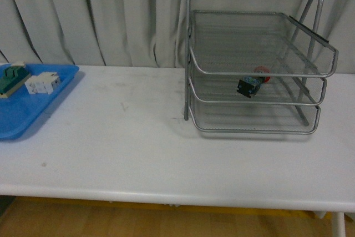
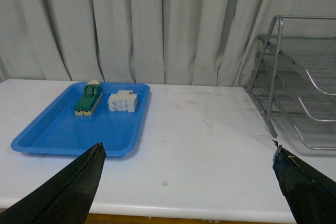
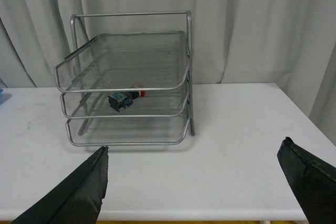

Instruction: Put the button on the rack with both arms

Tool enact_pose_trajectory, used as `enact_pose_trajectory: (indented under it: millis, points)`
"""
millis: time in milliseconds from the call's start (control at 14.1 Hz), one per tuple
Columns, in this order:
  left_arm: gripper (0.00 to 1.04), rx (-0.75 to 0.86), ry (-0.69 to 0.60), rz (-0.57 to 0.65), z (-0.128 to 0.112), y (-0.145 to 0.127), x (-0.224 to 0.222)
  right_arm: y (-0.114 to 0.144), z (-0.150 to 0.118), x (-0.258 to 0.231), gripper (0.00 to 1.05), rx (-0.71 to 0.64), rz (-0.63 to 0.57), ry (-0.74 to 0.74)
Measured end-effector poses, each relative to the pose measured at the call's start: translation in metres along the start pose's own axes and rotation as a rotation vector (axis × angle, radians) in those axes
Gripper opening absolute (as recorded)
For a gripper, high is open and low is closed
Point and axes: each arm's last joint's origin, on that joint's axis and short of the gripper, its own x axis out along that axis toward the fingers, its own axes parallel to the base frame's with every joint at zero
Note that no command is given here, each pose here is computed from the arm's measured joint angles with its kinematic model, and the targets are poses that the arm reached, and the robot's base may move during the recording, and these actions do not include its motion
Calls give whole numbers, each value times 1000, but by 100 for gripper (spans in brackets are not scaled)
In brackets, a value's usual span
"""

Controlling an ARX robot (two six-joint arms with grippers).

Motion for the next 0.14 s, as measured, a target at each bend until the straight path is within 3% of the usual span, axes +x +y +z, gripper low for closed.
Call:
enact_pose_trajectory:
  millis: [142]
  points:
    - [98, 0, 0, 0, 0, 0, 0, 0, 0, 0, 98, 0, 0, 0]
